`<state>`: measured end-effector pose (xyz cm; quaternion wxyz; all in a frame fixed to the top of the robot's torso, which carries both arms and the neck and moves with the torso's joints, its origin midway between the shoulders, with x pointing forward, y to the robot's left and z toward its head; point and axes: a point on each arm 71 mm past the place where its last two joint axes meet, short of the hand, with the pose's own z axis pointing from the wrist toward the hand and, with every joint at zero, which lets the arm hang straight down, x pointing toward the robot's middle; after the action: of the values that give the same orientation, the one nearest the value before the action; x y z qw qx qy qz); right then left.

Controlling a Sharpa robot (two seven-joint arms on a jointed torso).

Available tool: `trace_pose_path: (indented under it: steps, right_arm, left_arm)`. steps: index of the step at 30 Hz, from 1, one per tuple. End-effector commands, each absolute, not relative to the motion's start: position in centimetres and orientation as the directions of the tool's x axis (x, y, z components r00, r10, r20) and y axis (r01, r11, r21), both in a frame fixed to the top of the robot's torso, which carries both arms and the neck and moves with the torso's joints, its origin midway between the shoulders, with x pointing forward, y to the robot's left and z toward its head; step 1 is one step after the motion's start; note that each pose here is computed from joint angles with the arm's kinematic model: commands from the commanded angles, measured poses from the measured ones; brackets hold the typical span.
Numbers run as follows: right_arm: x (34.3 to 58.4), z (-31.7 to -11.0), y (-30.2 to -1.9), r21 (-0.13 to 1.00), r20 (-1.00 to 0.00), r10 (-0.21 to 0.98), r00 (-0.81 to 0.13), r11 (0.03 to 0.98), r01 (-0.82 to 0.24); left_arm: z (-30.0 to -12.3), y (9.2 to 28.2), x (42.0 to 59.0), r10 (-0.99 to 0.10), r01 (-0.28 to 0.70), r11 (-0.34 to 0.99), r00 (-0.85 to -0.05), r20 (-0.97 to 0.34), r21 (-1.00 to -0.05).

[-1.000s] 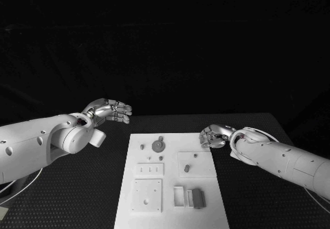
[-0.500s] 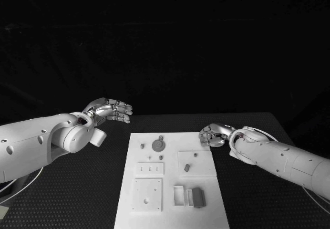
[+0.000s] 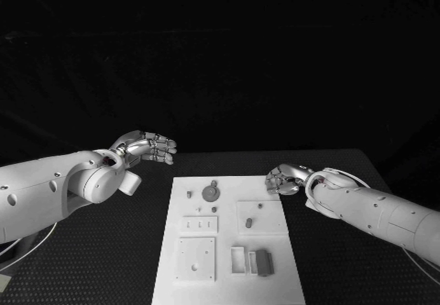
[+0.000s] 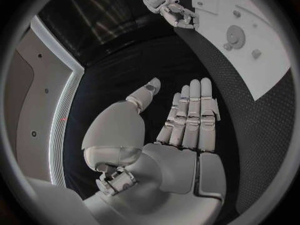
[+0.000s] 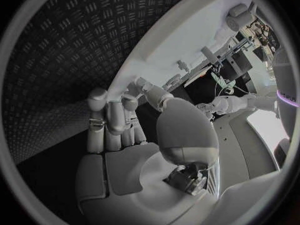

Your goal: Assemble the parts on the task board

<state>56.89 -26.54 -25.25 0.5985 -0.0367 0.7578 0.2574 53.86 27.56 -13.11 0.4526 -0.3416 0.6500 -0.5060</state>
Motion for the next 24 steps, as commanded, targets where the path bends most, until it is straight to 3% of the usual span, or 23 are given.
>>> trace_pose_path:
  steps: [1,24]
  right_arm:
    - [56.76,-25.58,-26.47,0.332,-0.929,0.233,-0.288,0.868,-0.368]
    - [56.59,-25.31,-26.39,0.318,-0.938,0.232,-0.258,0.874,-0.367]
  left_arm:
    - [-13.08,27.28,53.79,-0.894,0.017,0.252,-0.379,-0.239,-0.968]
    - [-12.92,27.50,53.82,-0.889,0.046,0.265,-0.375,-0.262,-0.963]
